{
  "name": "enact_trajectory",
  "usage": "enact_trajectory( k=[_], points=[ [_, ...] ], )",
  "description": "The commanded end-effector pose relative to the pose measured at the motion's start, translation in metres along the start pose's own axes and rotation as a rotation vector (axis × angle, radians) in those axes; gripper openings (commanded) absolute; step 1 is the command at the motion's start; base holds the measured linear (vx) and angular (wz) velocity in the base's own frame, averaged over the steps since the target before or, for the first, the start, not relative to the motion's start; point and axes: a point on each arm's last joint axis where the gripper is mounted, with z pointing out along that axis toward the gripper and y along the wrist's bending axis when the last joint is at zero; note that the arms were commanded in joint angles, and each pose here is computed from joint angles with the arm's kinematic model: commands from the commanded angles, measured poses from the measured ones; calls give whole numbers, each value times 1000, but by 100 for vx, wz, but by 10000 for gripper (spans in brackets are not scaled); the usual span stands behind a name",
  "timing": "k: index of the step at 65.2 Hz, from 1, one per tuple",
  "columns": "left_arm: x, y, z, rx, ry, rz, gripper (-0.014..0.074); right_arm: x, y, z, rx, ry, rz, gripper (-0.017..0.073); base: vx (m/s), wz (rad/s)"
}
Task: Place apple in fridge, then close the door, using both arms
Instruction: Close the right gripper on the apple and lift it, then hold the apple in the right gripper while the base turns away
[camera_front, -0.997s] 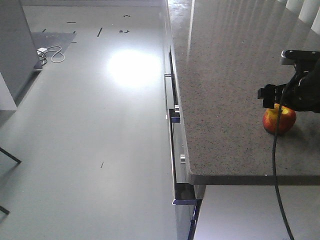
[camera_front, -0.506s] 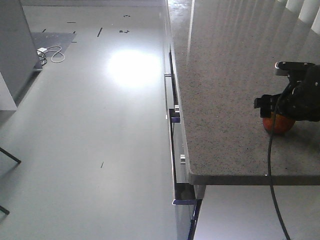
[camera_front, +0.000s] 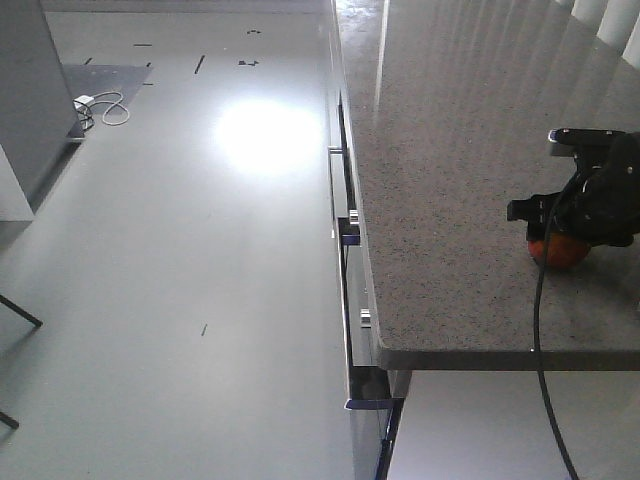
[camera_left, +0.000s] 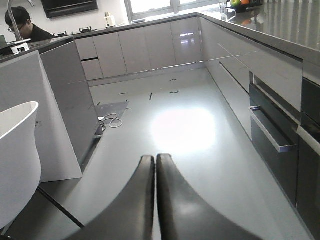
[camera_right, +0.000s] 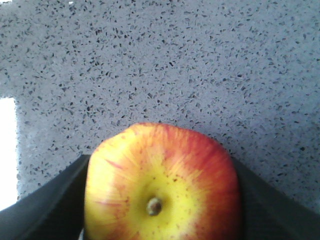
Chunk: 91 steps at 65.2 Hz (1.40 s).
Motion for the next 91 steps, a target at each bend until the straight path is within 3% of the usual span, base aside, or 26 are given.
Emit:
enact_trajectory(
  k=[1,12,22,36,51,91],
  points=[
    [-14,0,-3,9,-109,-9,-6,-18,-4,-25,0,-113,-6,368,0,0],
    [-14,0,-3,9,-109,-9,-6,-24,-4,-49,-9,-183,-7,280,0,0],
    [-14,0,-3,9,-109,-9,-6,-32,-8,-104,-22,-319,6,231,0,0],
    [-14,0,-3,9,-109,-9,-6,-26,-15,-201,-68,-541,53,221,0,0],
    [-14,0,-3,9,-109,-9,-6,-12,-21,-259,-81,-680,64,221,0,0],
    [-14,0,-3,9,-109,-9,-6,-6,-23,-273,-84,-712,67,221,0,0]
  ],
)
